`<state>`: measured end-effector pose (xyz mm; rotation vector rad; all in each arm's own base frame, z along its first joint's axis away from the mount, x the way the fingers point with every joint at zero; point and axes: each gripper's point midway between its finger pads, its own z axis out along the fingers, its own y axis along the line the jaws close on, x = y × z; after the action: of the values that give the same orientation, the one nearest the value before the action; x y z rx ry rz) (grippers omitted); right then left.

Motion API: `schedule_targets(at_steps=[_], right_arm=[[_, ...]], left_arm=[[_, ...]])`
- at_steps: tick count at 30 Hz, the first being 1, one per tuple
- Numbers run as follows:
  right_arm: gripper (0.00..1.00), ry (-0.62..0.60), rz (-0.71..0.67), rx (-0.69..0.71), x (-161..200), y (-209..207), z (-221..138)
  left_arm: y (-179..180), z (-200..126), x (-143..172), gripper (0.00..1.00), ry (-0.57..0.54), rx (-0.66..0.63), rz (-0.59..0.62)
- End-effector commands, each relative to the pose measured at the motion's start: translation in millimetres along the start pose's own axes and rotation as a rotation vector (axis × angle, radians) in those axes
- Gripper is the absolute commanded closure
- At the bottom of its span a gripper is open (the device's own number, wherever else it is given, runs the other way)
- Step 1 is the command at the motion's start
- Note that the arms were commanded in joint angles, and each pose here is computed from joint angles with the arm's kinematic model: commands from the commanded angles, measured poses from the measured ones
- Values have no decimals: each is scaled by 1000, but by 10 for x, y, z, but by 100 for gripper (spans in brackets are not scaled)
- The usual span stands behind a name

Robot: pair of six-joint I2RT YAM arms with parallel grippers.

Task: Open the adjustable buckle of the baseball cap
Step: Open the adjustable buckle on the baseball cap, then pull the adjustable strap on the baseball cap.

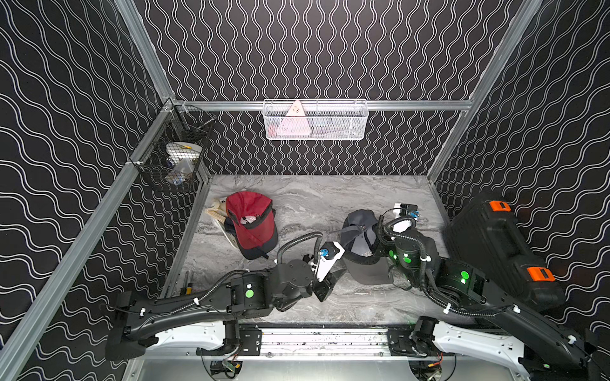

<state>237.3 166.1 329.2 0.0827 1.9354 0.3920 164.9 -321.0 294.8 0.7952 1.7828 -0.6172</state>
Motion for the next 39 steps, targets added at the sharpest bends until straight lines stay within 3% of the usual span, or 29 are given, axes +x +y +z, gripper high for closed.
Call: schedule_targets(at_steps=[1,4,18,30,39], right_arm=[[100,13,35,0,2,2,-14],[100,27,49,-23,20,36,-26],[100,55,88,-85,43,123,-69],[100,64,102,-129,56,210,-66],[100,64,105,-131,48,237,-49]], left_arm=[[117,60,-128,48,-55,-89,31],[142,151,-152,42,-59,-129,50],[268,392,-304,43,-151,-277,108],[535,552,-288,45,-168,-331,59],[520,647,-267,46,-156,-298,54]])
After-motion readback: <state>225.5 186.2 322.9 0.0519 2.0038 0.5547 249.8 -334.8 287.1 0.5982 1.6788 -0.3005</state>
